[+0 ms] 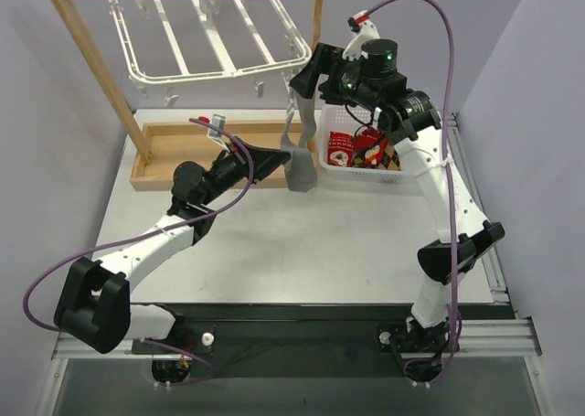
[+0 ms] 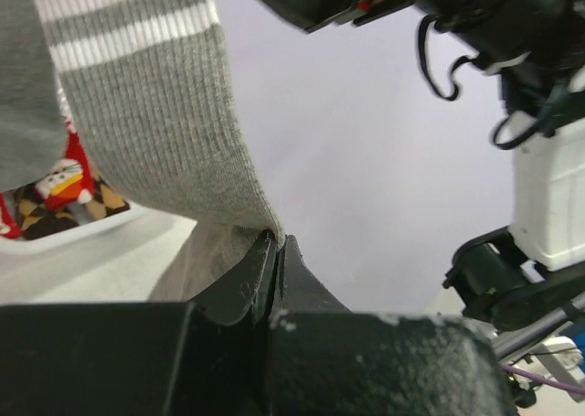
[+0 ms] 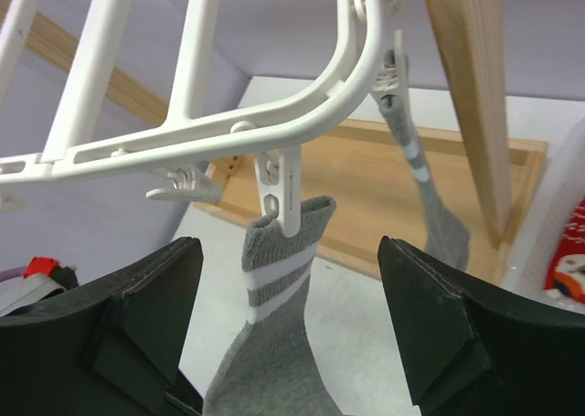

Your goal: Remove the socks clipped to the hanger

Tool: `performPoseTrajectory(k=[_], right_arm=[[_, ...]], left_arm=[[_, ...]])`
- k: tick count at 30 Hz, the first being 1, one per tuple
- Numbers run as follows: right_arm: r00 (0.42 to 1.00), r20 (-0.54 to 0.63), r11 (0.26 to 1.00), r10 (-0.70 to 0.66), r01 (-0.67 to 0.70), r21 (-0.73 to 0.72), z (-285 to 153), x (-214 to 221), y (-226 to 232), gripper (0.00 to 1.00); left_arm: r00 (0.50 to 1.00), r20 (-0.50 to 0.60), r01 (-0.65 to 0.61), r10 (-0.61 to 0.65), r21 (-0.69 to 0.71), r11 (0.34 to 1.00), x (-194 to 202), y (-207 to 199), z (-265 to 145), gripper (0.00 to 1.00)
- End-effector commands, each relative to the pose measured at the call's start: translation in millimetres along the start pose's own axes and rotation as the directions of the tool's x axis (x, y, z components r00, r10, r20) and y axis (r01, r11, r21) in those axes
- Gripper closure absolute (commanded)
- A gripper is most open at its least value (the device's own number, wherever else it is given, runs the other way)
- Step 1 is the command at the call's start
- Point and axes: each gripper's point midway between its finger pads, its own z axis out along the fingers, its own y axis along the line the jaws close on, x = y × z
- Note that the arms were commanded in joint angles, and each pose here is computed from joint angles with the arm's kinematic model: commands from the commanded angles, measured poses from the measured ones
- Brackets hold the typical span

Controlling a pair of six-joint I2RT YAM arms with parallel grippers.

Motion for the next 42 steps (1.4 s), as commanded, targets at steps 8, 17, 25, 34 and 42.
performPoseTrajectory(k=[8, 17, 25, 34, 42], right_arm=[[0.956, 0.027, 0.937, -0.294, 0.282, 0.205, 14, -2, 0, 0.36], [0.903, 0.029, 0.88, -0.429, 0.41, 0.241, 38, 3, 9, 0.41], [0.834, 0.033, 0.787, -0.551, 0.507, 0.351, 50, 1, 7, 0.47], [0.786, 0.036, 0.716, -0.617, 0.542, 0.44, 51, -6, 9, 0.55], [0.778, 0.044, 0.71, -0.626, 0.546, 0.445, 53, -9, 10, 0.78]], left_arm=[[0.997, 0.03, -0.068, 0.07, -0.06, 0.996, 11, 0, 13, 1.0], [0.998, 0.013, -0.065, 0.066, -0.061, 0.996, 20, -4, 16, 1.0], [0.998, 0.006, -0.059, 0.059, -0.057, 0.997, 23, -6, 18, 1.0], [0.999, -0.004, -0.053, 0.053, -0.062, 0.997, 26, -3, 19, 1.0], [0.999, -0.007, -0.054, 0.053, -0.061, 0.997, 25, -5, 20, 1.0]])
